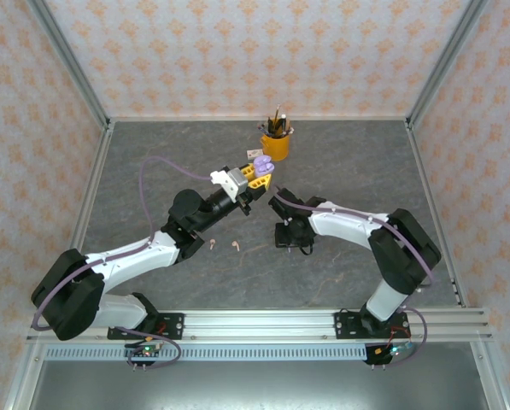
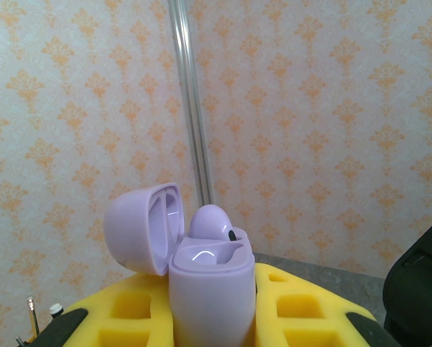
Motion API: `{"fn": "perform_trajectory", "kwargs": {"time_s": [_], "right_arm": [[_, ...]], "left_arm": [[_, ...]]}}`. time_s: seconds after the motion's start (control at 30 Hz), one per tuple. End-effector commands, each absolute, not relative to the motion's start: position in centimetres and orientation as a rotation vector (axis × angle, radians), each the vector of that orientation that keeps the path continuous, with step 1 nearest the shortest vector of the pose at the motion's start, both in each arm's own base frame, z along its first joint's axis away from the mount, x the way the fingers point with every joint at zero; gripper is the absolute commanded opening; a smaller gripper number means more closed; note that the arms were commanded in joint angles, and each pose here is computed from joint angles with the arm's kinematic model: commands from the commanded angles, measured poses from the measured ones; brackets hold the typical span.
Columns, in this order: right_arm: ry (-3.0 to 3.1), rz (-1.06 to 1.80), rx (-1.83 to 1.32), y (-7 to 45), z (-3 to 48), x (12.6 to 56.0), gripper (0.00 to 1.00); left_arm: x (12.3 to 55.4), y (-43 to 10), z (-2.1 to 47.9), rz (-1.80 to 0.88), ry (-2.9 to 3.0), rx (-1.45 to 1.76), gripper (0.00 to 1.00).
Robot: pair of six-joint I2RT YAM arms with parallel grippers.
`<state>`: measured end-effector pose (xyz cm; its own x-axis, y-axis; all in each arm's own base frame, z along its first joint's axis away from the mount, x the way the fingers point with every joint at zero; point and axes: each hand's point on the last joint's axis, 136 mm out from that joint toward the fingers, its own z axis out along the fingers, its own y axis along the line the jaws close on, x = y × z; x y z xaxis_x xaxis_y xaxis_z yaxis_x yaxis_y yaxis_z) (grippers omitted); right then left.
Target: Insert the wireless bluetooth earbuds into the charging case
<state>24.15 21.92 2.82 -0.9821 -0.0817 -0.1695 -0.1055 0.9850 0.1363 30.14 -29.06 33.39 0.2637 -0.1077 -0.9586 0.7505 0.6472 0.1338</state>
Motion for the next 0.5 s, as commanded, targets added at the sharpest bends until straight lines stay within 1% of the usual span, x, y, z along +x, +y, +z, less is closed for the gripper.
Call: {"fn": "perform_trajectory", "kwargs": {"time_s": [0.0, 0.47], "right_arm": [[2.976, 0.198, -0.187, 22.23, 2.81, 24.14, 0.43], [2.995, 0.162, -0.204, 21.96, 2.21, 23.99, 0.37]], "left_arm": [[29.87, -28.49, 34.55, -0.647, 1.121, 0.641, 0.0], [29.89, -28.48, 34.56, -0.644, 1.12, 0.641, 0.0]]}}
